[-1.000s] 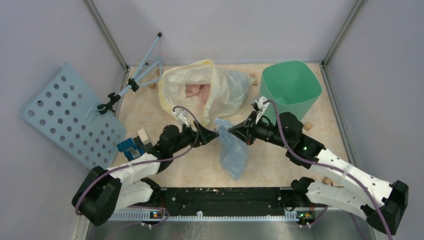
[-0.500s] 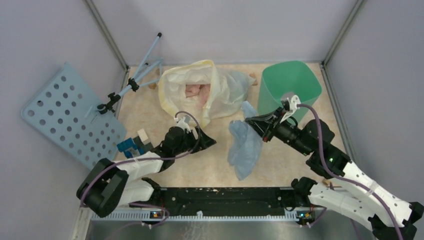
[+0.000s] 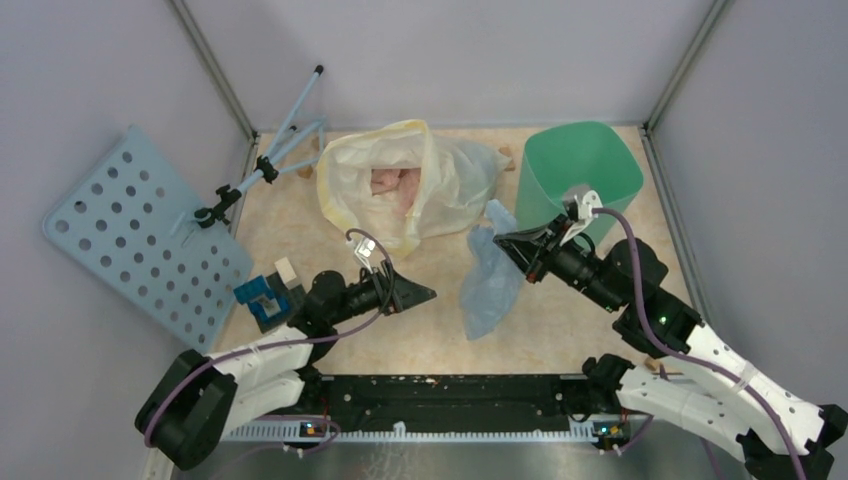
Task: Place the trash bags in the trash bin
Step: Unfold the trash bag at the center of the board.
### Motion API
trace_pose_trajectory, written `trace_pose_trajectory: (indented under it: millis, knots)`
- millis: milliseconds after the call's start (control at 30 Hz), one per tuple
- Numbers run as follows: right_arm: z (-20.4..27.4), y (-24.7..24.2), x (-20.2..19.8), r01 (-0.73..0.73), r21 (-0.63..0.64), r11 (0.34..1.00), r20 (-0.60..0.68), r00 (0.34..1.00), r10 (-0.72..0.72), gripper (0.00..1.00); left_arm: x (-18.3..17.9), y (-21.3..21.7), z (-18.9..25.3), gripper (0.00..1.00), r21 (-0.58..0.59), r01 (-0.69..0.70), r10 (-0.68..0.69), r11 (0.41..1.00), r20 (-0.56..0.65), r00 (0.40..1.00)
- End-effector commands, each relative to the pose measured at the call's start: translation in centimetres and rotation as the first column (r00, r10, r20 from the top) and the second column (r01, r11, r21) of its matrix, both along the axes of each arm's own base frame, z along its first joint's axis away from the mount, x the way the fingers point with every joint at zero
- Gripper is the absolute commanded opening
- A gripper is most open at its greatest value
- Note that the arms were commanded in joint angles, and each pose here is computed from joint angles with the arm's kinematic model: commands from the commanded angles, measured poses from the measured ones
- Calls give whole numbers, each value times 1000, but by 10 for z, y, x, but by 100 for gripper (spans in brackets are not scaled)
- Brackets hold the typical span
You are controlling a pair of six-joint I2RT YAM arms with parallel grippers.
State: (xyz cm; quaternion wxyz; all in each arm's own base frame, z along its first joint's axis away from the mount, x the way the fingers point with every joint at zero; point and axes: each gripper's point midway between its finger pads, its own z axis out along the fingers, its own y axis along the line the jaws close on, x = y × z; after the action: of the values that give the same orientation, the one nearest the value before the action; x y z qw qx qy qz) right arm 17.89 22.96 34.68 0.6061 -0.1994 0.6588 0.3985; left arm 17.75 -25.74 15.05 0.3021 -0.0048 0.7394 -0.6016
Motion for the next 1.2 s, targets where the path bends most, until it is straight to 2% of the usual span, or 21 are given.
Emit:
trace_pose_trajectory:
  millis: [0, 167, 367, 467, 900, 1167]
  knots:
    - [24, 1, 0, 2, 53, 999, 49, 999, -4, 0, -16, -6, 6, 99, -92, 62, -72, 994, -103, 992]
    - [19, 4, 2, 0, 55, 998, 44, 999, -2, 0, -24, -10, -4, 99, -152, 67, -103, 986, -242, 965]
    - [24, 9, -6, -57, 71, 996, 69, 996, 52, 0, -28, -12, 13, 99, -315, 25, -132, 949, -321, 938]
    - [22, 10, -5, -53, 58, 997, 59, 997, 50, 0, -30, -22, 10, 99, -323, 30, -153, 946, -363, 919]
    - [35, 14, -18, -120, 94, 988, 79, 990, 113, 0, -27, -47, 21, 97, -458, 0, -203, 889, -394, 897]
    - [42, 8, -24, -131, 116, 985, 90, 989, 120, 0, -14, -43, 36, 96, -491, -63, -129, 869, -347, 929]
